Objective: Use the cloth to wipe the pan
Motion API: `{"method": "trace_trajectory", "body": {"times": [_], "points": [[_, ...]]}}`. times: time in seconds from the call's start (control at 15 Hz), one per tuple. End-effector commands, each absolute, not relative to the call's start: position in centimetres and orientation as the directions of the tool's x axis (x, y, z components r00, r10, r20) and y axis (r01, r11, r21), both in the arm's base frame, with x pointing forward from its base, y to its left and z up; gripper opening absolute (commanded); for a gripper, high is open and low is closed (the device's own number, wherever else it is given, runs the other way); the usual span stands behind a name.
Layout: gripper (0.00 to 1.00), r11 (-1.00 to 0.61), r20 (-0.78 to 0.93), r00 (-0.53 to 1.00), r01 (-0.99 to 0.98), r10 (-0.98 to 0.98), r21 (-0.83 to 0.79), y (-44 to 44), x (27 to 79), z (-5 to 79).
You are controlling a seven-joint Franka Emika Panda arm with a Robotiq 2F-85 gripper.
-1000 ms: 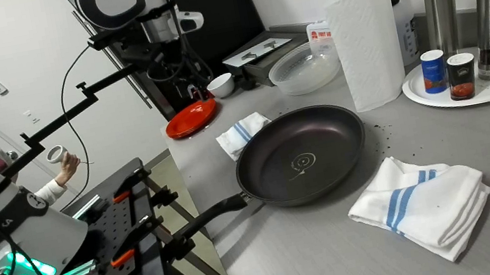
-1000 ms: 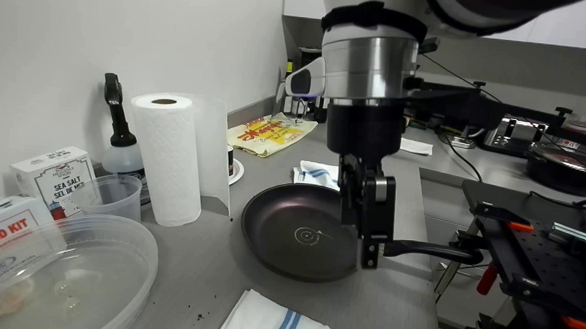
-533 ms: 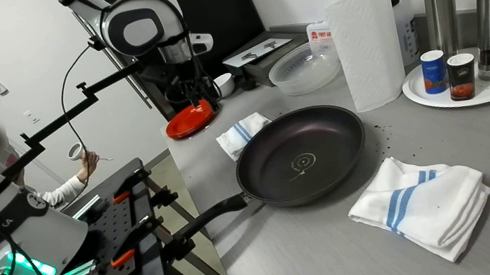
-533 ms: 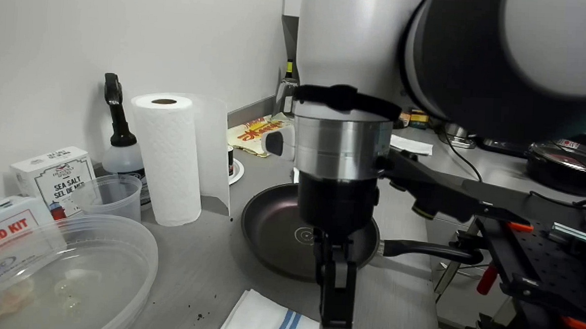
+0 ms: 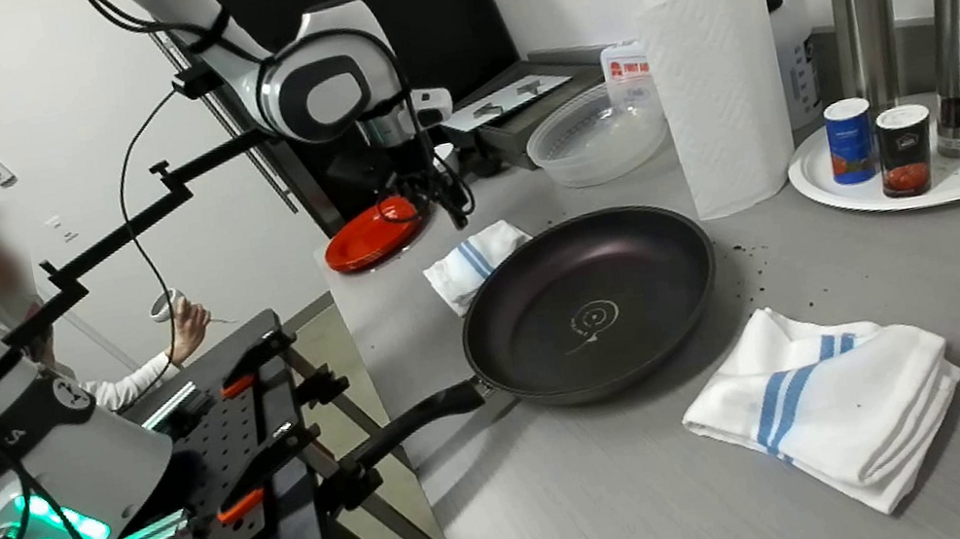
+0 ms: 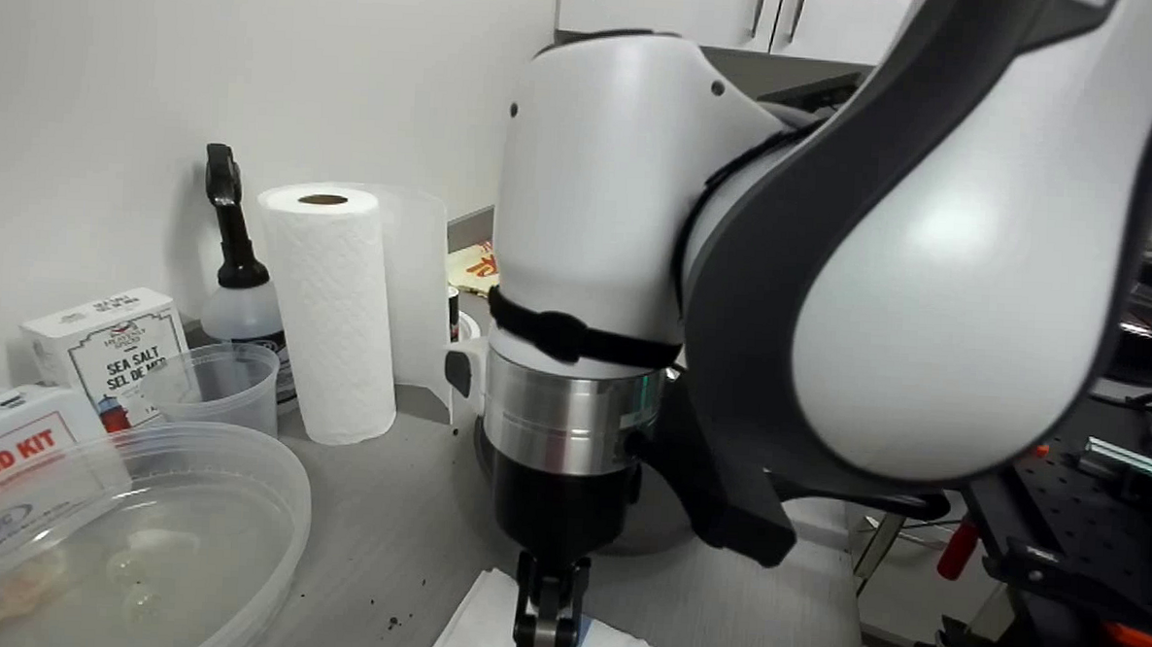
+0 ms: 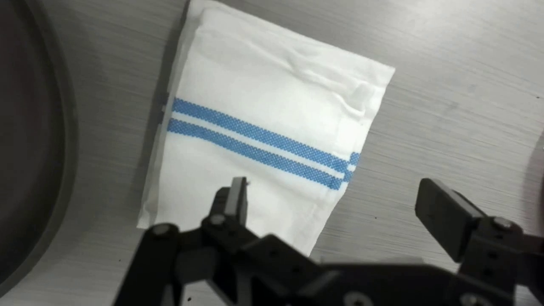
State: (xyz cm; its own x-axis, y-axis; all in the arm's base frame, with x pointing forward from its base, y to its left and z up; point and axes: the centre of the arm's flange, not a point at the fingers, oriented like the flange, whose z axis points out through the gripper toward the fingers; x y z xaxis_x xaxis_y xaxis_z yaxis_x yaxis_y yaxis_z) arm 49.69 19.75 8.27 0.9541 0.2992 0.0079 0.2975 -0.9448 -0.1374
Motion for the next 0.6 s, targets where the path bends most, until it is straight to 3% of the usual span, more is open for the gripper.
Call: {"method": "trace_trajectory", "body": {"times": [0.0, 0.53], "points": [[1.00, -0.936, 0.047, 0.942, 0.334, 0.331, -0.109, 20.3, 51.9, 5.7], [1.00, -0.885, 0.019, 0.891, 0.452, 0.453, -0.109, 18.5, 51.2, 3.2]]}}
